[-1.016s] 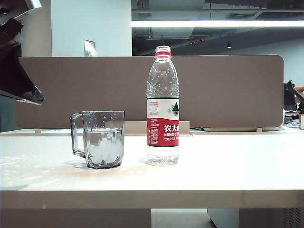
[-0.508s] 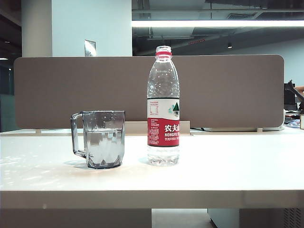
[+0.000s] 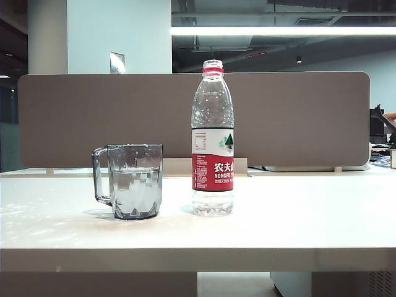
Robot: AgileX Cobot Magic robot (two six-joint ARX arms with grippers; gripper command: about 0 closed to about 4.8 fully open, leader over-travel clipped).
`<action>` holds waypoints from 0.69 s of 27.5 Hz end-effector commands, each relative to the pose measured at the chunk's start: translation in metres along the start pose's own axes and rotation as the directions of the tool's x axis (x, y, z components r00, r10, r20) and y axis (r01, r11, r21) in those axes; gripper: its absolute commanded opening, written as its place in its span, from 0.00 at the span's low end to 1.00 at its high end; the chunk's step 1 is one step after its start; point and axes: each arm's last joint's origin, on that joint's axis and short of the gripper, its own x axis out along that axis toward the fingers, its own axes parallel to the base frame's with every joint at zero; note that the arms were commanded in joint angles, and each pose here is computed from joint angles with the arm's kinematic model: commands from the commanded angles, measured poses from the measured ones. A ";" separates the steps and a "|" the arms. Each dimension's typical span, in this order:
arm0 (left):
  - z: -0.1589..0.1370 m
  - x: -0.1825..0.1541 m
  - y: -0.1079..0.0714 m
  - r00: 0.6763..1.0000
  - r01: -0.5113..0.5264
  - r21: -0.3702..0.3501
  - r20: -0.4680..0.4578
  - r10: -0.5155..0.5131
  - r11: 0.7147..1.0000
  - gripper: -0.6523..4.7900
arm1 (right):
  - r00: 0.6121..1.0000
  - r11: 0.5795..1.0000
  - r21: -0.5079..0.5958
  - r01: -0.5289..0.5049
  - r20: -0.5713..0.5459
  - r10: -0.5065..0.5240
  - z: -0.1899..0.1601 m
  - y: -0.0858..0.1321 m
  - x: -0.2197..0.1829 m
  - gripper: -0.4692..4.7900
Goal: Pick up the mineral water bottle on the table and pour water into the mug until it's half full.
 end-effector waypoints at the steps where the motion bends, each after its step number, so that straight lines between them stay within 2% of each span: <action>1: -0.002 0.000 0.003 0.997 -0.077 0.006 -0.027 0.077 0.997 0.12 | 1.000 1.000 0.001 0.001 0.003 -0.001 -0.001 0.000 0.001 0.08; 19: -0.002 0.000 0.003 0.996 -0.080 0.008 -0.027 0.081 0.997 0.12 | 1.000 1.000 0.000 0.000 0.005 0.000 -0.001 0.000 0.001 0.08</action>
